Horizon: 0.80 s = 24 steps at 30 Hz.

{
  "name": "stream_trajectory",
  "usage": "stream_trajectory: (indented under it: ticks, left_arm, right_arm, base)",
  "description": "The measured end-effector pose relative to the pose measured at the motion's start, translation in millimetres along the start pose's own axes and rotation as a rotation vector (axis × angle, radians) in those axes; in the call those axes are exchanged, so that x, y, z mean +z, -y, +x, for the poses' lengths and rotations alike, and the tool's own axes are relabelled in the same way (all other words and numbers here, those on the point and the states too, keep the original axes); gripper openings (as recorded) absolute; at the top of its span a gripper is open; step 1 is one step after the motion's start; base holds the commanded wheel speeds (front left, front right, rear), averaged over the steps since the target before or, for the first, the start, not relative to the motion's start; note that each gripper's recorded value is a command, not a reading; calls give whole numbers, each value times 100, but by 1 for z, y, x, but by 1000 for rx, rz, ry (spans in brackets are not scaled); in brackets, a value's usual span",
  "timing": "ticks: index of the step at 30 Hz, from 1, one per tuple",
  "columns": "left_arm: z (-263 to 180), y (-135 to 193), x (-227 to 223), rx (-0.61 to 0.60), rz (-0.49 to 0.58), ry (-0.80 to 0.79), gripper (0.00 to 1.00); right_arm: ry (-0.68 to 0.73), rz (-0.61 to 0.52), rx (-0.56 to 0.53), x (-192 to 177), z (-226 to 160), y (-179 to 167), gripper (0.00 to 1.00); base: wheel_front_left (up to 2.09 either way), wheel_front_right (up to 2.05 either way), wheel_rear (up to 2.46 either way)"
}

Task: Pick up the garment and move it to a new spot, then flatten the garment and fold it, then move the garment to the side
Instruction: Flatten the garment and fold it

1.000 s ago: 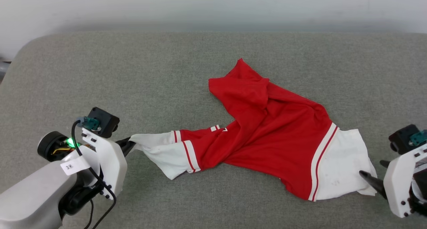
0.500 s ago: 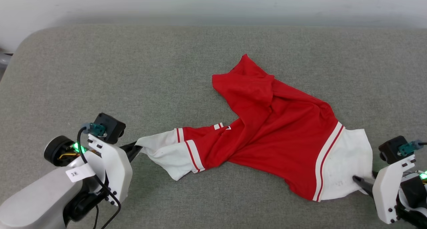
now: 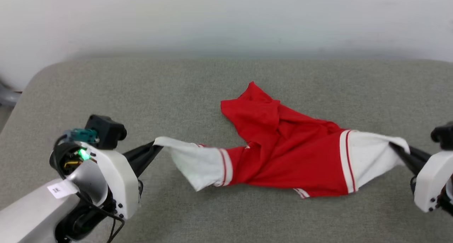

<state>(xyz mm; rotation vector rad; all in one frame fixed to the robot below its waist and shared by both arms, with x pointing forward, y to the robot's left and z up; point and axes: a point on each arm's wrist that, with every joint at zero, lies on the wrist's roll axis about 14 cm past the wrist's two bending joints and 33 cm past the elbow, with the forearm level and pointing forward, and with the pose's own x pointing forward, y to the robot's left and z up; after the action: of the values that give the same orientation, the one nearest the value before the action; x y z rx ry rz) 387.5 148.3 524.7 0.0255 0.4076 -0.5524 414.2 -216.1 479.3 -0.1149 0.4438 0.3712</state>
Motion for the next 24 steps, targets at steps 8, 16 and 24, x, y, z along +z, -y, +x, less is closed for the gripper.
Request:
stream_trajectory:
  ticks: [8,16,24]
  left_arm:
    - [-27,29,103,-103,-22,317,0]
    - [-49,29,188,-128,13,558,0]
    - [-47,19,248,-111,6,709,0]
  right_arm:
    - [271,-28,-54,94,-37,18,0]
    - [468,-87,-108,176,-72,32,0]
    - [579,-118,-152,241,-83,44,0]
  base:
    - [0,0,0]
    - [0,0,0]
    - [0,0,0]
